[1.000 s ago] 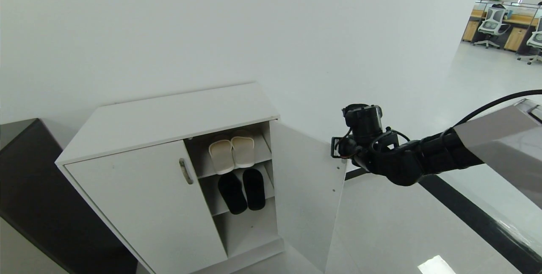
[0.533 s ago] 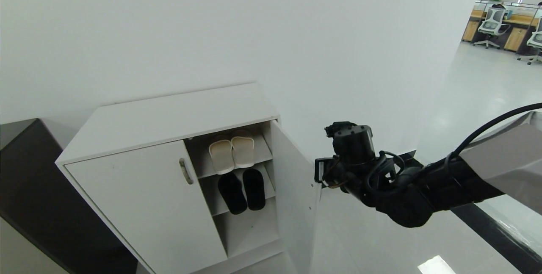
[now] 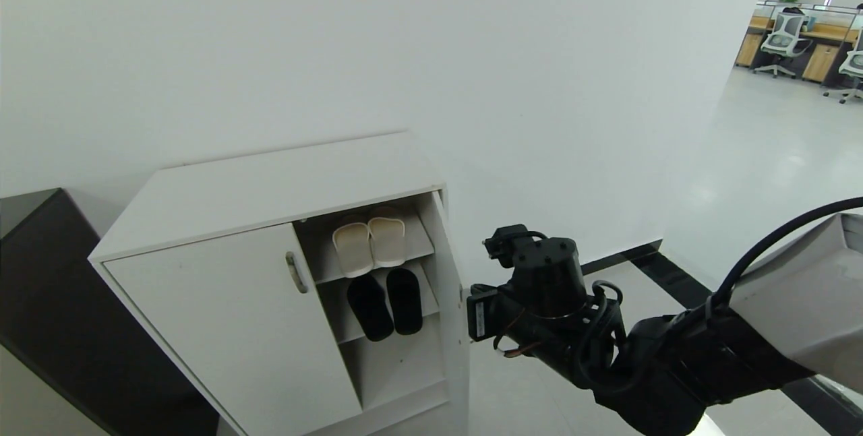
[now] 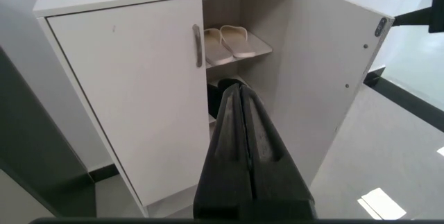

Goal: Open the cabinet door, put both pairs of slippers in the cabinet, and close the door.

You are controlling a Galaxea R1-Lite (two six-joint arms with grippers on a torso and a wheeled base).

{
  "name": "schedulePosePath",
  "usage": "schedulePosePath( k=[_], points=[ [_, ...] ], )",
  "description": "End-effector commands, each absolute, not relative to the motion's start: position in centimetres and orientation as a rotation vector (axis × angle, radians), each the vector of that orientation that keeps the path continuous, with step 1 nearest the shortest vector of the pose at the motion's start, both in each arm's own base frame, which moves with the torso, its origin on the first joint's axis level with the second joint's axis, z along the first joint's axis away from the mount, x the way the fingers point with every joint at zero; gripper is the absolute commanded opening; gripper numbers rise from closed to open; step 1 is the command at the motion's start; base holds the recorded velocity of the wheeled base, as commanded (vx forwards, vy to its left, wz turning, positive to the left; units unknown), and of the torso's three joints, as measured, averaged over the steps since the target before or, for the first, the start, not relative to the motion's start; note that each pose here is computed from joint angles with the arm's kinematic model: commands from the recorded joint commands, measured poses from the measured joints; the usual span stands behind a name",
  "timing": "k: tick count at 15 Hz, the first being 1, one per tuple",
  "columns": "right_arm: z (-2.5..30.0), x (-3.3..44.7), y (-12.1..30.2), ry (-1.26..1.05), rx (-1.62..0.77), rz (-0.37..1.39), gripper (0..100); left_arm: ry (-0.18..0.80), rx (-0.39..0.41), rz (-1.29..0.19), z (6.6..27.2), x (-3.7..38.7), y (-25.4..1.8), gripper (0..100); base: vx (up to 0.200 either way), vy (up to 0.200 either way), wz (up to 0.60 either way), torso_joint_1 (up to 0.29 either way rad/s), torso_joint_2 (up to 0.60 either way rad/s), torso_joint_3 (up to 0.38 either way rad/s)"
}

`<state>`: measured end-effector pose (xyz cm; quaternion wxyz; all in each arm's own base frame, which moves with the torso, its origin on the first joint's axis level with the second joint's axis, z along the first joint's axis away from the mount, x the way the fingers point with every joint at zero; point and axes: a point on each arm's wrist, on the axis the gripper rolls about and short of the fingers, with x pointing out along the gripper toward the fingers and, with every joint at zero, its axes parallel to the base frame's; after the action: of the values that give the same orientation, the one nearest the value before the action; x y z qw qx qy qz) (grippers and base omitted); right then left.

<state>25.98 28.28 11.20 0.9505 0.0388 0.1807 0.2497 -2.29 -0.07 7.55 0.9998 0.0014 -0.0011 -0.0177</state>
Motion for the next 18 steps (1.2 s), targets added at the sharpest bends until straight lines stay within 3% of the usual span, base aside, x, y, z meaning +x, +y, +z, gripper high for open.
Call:
schedulePosePath(
  k=[1,7,10,14,18],
  points=[
    [11.3,25.2,28.8,0.370,0.082,0.546,0,-0.002,0.003,-0.035,7.6,-2.3,-0.1,0,0.000,0.000,0.00,0.000,0.00,0.000],
    [10.8,23.0,27.4,0.281,0.033,0.675,0,-0.002,0.002,-0.035,7.6,-2.3,-0.1,0,0.000,0.000,0.00,0.000,0.00,0.000],
    [12.6,22.5,26.1,0.234,0.049,0.707,0,-0.002,0.002,-0.035,7.6,-2.3,-0.1,0,0.000,0.000,0.00,0.000,0.00,0.000],
    [12.7,22.1,25.7,0.221,0.011,0.708,0,-0.002,0.002,-0.035,7.6,-2.3,-0.1,0,0.000,0.000,0.00,0.000,0.00,0.000],
    [13.1,21.9,25.5,0.215,0.016,0.709,0,-0.002,0.002,-0.035,7.6,-2.3,-0.1,0,0.000,0.000,0.60,0.000,0.00,0.002]
  ],
)
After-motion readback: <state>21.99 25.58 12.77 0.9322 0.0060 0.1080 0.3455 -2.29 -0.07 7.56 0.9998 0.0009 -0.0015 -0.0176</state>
